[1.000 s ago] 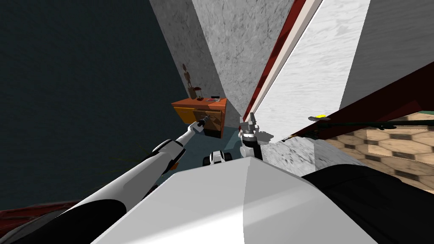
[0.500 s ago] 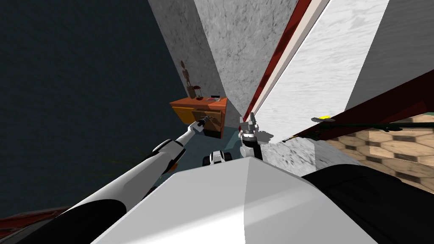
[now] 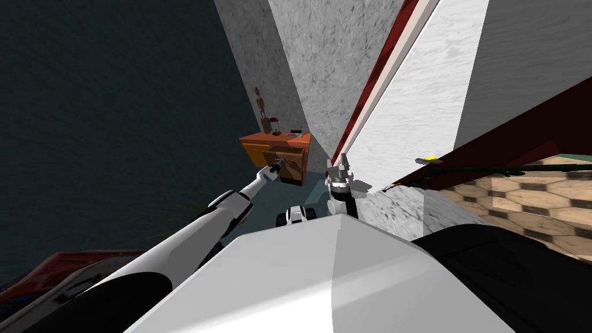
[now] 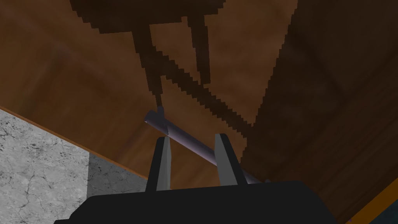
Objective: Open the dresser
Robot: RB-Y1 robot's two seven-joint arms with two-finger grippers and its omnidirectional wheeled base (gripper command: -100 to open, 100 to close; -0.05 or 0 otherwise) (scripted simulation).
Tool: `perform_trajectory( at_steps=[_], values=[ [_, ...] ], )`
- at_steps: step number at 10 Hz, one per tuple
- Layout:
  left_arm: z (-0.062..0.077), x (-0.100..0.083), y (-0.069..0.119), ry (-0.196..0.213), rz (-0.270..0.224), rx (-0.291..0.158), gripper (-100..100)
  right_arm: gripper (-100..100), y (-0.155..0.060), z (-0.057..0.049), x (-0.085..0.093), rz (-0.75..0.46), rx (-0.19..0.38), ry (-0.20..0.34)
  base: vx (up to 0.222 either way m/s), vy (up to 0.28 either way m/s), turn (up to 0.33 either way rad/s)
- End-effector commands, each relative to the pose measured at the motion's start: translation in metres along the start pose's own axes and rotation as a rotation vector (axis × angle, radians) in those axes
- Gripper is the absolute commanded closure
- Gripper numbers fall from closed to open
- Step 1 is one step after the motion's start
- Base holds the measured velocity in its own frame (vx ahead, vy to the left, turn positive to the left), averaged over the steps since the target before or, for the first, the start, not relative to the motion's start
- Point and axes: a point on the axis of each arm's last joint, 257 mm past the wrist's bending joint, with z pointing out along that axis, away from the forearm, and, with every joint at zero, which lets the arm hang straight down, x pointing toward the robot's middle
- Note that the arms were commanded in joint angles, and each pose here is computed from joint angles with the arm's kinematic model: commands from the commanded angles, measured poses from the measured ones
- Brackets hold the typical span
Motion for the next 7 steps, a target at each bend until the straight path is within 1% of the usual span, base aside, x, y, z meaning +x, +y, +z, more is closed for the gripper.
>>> perform_trajectory(
  at_steps=[1,3,4,5,6,7],
  values=[
    [-0.016,-0.003,0.022,-0.024,-0.039,-0.024,100,0,0.000,0.000,0.000,0.000,0.000,0.000,0.047,0.011,-0.159],
    [-0.024,0.017,0.025,-0.005,-0.061,-0.016,100,0,0.000,0.000,0.000,0.000,0.000,0.000,0.033,-0.002,0.024],
    [-0.033,-0.008,0.039,-0.052,-0.065,-0.042,100,0,0.000,0.000,0.000,0.000,0.000,0.000,0.031,-0.007,-0.300],
    [-0.038,-0.002,0.044,-0.049,-0.079,-0.045,100,0,0.000,0.000,0.000,0.000,0.000,0.000,0.040,0.005,-0.202],
    [-0.042,0.006,0.048,-0.041,-0.087,-0.047,100,0,0.000,0.000,0.000,0.000,0.000,0.000,0.023,0.000,-0.006],
    [-0.044,0.010,0.044,-0.038,-0.093,-0.035,100,0,0.000,0.000,0.000,0.000,0.000,0.000,0.012,-0.001,0.041]
  ],
)
